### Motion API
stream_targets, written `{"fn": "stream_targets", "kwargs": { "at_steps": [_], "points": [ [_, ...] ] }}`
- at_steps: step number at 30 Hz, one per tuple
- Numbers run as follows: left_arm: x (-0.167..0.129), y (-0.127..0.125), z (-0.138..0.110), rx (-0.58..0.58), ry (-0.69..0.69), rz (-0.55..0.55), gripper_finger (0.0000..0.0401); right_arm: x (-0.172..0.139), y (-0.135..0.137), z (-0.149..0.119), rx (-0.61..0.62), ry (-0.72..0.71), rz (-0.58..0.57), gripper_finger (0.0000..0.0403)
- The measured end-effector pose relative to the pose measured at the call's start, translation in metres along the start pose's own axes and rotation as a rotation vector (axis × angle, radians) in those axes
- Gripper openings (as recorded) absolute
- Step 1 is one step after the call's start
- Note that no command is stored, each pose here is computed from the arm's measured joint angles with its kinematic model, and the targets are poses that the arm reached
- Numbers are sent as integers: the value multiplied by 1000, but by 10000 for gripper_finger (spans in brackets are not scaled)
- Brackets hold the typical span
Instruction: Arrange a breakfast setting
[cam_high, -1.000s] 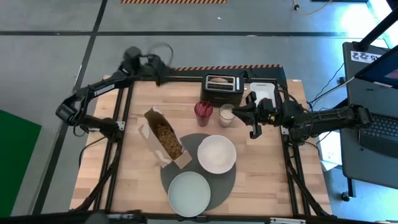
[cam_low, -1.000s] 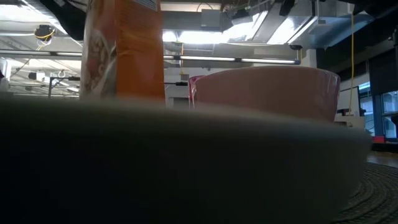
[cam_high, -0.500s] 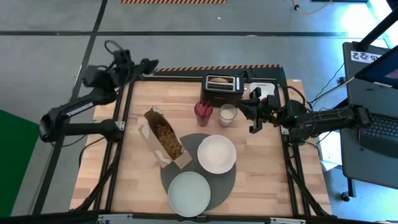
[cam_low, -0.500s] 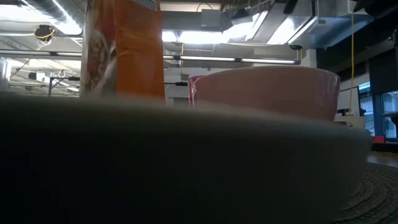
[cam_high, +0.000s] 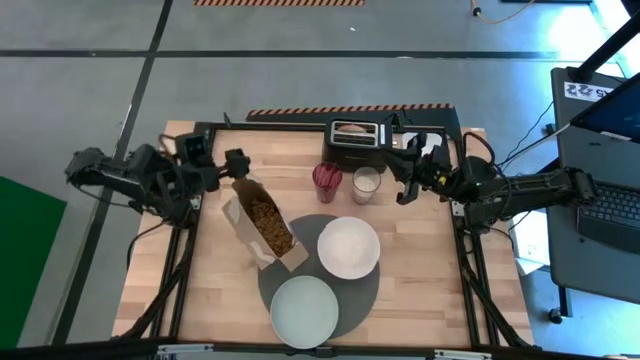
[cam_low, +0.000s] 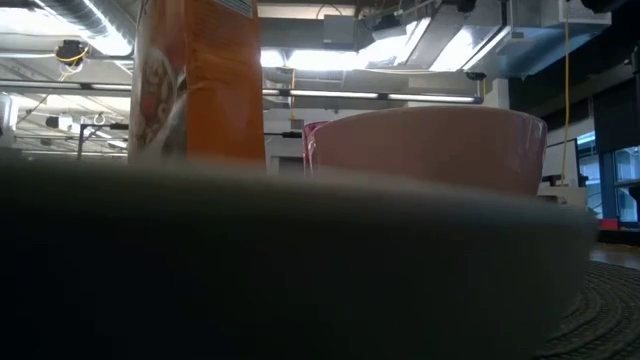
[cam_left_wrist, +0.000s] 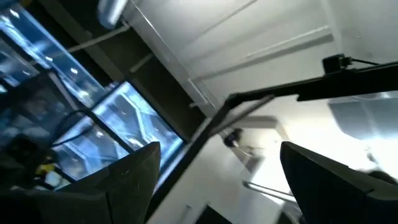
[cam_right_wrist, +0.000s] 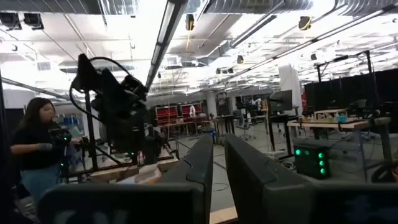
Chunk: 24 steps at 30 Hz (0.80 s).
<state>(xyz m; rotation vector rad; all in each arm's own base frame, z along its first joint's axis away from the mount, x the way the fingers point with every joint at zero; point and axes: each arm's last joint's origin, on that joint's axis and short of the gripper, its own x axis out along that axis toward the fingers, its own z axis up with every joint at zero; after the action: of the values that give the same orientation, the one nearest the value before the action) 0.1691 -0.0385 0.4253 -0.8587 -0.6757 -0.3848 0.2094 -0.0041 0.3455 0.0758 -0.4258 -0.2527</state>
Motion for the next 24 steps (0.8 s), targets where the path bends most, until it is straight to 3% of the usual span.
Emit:
{"fn": "stream_targets", "kwargs": {
  "at_steps": [3,8,10,17,24],
  "points": [
    [4,-20,-2,15,82,89,324,9,3,3,-52,32,0,46],
    [-1,-52,0,134,341,456,324,28,7,-2,-130,96,2,46],
    [-7,-65,3,157,387,541,324,36,7,-5,-137,109,10,46],
    [-40,-84,-12,62,466,715,324,61,9,-13,-136,130,125,46],
    [-79,-77,-35,24,548,912,324,68,11,-19,-142,150,146,46]
  ]
}}
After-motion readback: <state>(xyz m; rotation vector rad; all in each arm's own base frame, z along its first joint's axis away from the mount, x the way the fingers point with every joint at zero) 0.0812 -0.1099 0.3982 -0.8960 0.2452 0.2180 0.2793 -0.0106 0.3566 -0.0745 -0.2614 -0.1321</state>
